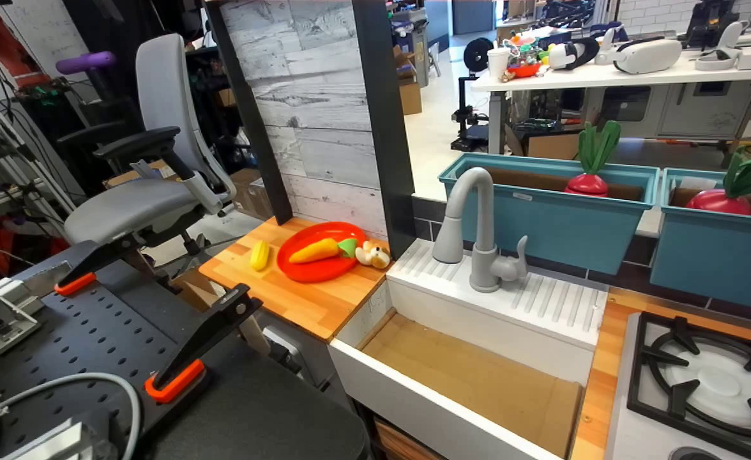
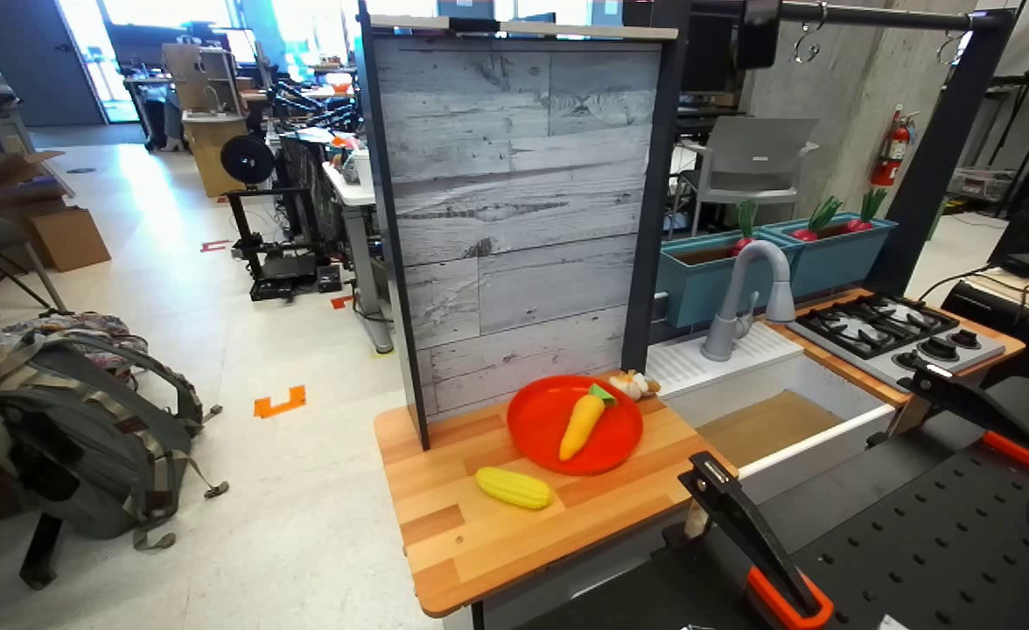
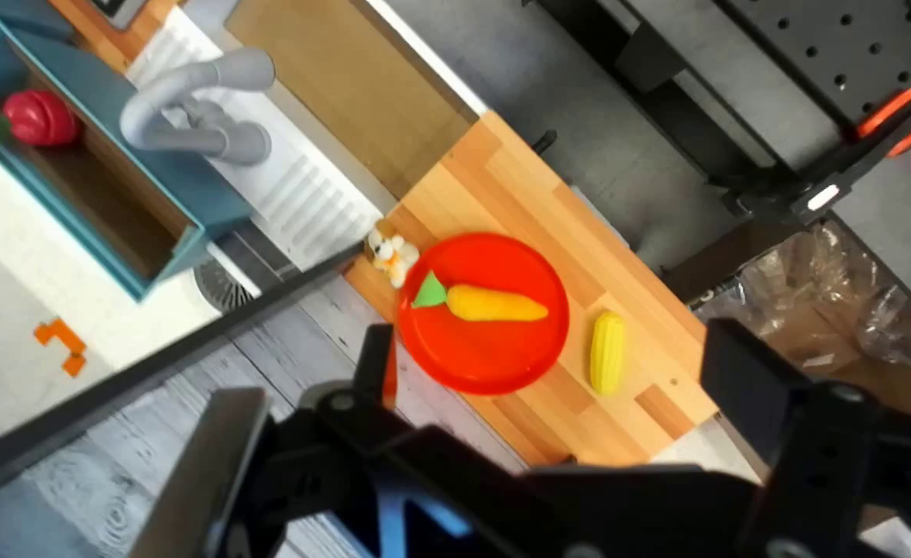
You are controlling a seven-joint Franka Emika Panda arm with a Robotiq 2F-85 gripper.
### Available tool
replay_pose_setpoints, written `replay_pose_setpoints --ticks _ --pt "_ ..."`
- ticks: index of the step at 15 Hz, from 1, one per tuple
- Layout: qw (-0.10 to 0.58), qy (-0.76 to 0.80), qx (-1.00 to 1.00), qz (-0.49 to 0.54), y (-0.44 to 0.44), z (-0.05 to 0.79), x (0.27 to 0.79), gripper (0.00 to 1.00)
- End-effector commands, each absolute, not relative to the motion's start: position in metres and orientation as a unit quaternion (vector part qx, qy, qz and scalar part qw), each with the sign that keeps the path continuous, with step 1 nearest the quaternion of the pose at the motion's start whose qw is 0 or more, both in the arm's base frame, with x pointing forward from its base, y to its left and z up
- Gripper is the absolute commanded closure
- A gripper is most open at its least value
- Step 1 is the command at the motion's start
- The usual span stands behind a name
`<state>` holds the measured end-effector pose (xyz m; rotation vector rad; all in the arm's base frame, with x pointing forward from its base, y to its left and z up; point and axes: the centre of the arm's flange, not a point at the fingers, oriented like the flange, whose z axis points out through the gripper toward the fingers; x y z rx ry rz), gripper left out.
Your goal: Move the maize to the right
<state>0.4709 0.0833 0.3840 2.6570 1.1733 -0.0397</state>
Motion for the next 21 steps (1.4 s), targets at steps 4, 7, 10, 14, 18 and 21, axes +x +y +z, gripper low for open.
replay_pose_setpoints --ticks 4,7,10,14,18,21 --pt "0.042 0.534 0.844 0.028 0.066 0.294 0.491 0.0" --pt "-0.01 0.575 0.818 0.028 0.064 0.254 0.5 0.0" --pt "-0.009 0.574 0.819 0.012 0.072 0.246 0.487 0.0" --pt "-0.018 0.587 0.81 0.001 0.069 0.228 0.494 0.0" --pt "-0.017 0.588 0.809 0.003 0.07 0.23 0.496 0.0" --pt "-0.026 0.575 0.818 0.001 0.082 0.211 0.493 0.0"
